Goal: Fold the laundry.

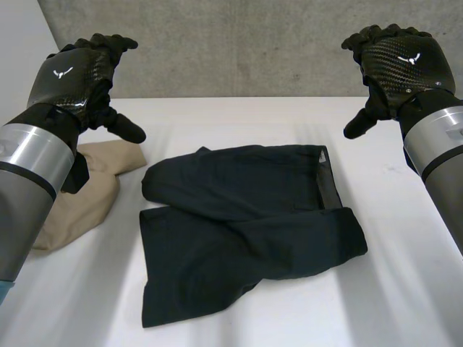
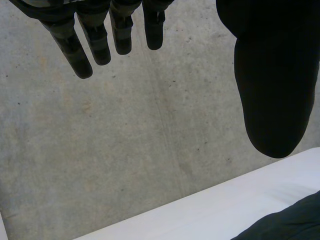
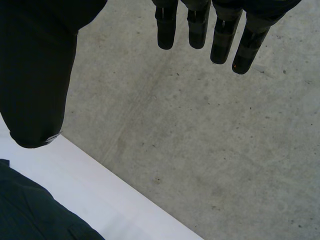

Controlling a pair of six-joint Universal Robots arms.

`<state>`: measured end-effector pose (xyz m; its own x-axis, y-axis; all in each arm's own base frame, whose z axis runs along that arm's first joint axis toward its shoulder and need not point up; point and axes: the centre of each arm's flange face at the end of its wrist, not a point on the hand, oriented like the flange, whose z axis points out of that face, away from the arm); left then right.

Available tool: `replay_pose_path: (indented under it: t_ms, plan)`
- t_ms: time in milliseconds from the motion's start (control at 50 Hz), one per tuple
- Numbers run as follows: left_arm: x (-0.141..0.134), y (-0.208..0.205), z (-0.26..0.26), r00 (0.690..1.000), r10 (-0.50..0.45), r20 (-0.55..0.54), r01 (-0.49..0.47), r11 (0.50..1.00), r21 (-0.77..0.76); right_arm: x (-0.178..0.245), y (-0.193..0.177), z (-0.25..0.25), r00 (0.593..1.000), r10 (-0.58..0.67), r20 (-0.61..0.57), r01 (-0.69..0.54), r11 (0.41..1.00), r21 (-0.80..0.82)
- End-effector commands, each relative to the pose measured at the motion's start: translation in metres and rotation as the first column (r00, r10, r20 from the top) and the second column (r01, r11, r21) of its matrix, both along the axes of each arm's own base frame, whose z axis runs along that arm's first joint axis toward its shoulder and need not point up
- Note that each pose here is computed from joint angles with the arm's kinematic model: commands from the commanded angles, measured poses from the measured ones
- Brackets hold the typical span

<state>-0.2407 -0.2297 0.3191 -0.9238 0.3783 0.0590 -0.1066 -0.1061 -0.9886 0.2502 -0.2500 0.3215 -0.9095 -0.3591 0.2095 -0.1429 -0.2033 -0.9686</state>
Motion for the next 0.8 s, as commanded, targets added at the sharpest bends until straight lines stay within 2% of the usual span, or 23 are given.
replay_pose_path:
  t_ms: [20,160,240,280,400,420,480,560,580,660,720,740,800]
  plan:
    - [0.001,0.0,0.001,1.0,0.003,-0.001,-0.003,1.0,-0.002,0.0,0.0,0.0,1.0,-0.001,0.0,0.001,1.0,-0.001]
    - [-0.002,0.002,0.005,1.0,-0.013,0.004,0.013,1.0,0.001,0.001,0.0,0.014,1.0,0.012,-0.017,-0.013,1.0,-0.015]
    - [-0.006,0.018,0.014,0.997,-0.047,0.054,0.045,0.999,0.03,0.002,0.01,0.022,0.989,0.064,-0.133,-0.058,0.997,0.046]
    - [-0.005,0.026,0.015,0.992,-0.053,0.115,0.047,0.998,0.052,0.003,0.017,0.02,0.973,0.112,-0.202,-0.091,0.99,0.109]
    - [-0.003,0.036,-0.009,0.956,-0.078,0.281,0.039,0.989,0.141,-0.002,0.025,-0.008,0.921,0.199,-0.336,-0.095,0.949,0.301]
    - [-0.004,0.041,-0.022,0.942,-0.101,0.32,0.044,0.982,0.182,-0.007,0.024,-0.02,0.908,0.213,-0.361,-0.076,0.931,0.358]
    - [-0.004,0.051,-0.041,0.924,-0.143,0.355,0.056,0.968,0.245,-0.017,0.026,-0.039,0.886,0.235,-0.4,-0.047,0.903,0.426]
    - [-0.001,0.074,-0.074,0.892,-0.215,0.398,0.07,0.935,0.348,-0.025,0.044,-0.079,0.799,0.369,-0.475,-0.075,0.845,0.53]
    - [0.0,0.083,-0.086,0.878,-0.247,0.411,0.079,0.92,0.385,-0.028,0.053,-0.094,0.75,0.424,-0.507,-0.085,0.823,0.562]
    - [0.003,0.103,-0.114,0.842,-0.315,0.437,0.082,0.877,0.474,-0.047,0.061,-0.121,0.687,0.486,-0.541,-0.058,0.779,0.625]
    - [0.005,0.108,-0.131,0.823,-0.347,0.45,0.067,0.846,0.529,-0.057,0.06,-0.131,0.7,0.479,-0.529,-0.034,0.762,0.647]
    - [0.006,0.11,-0.141,0.812,-0.364,0.456,0.053,0.825,0.563,-0.06,0.058,-0.136,0.716,0.47,-0.516,-0.035,0.763,0.646]
    - [0.007,0.112,-0.152,0.8,-0.383,0.463,0.039,0.802,0.596,-0.06,0.053,-0.143,0.737,0.457,-0.498,-0.057,0.776,0.628]
